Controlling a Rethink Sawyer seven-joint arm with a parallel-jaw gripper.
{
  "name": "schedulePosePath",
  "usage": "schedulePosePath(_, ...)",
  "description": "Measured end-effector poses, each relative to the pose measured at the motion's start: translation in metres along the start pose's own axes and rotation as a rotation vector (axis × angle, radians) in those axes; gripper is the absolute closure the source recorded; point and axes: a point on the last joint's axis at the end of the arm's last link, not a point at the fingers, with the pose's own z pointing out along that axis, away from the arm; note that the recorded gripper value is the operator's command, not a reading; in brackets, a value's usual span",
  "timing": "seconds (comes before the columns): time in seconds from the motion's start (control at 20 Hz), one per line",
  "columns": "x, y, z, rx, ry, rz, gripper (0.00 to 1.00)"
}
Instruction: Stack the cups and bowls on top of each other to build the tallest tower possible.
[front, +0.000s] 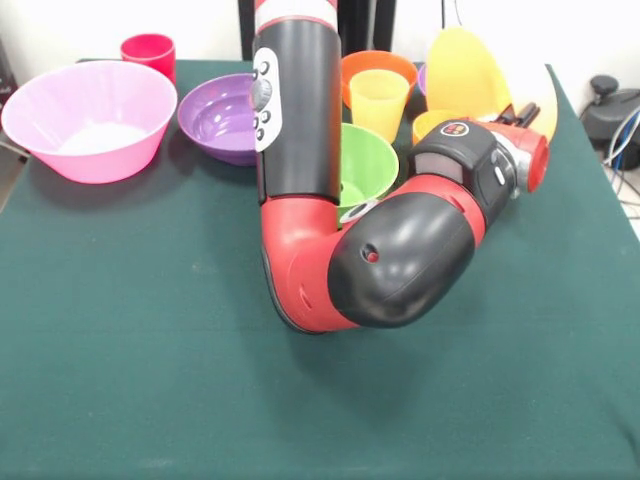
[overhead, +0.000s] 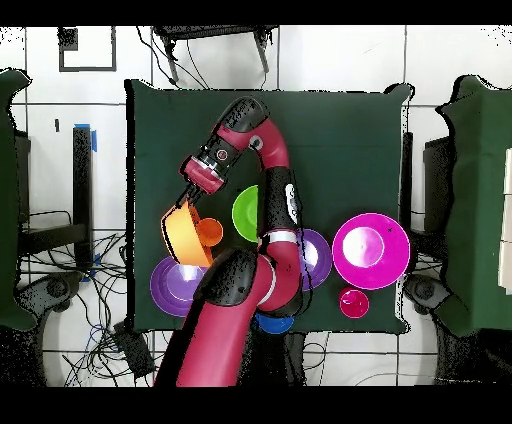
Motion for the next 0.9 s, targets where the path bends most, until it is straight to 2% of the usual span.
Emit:
schedulePosePath(0.2,-0.004,0.004,0.0,-0.019,-0.039,0.002,1.0)
schedulePosePath(0.45,-0.014,0.018,-0.004,-0.086,-0.17,0.004,1.0)
schedulePosePath(0.55,-0.018,0.021,-0.006,-0.1,-0.21,0.009,1.0)
schedulePosePath(0.6,-0.024,0.024,-0.008,-0.116,-0.271,0.02,1.0)
schedulePosePath(0.75,-0.034,0.028,-0.012,-0.138,-0.364,0.036,1.0)
schedulePosePath(0.85,-0.037,0.03,-0.015,-0.147,-0.412,0.044,1.0)
schedulePosePath(0.9,-0.04,0.033,-0.02,-0.152,-0.48,0.054,1.0)
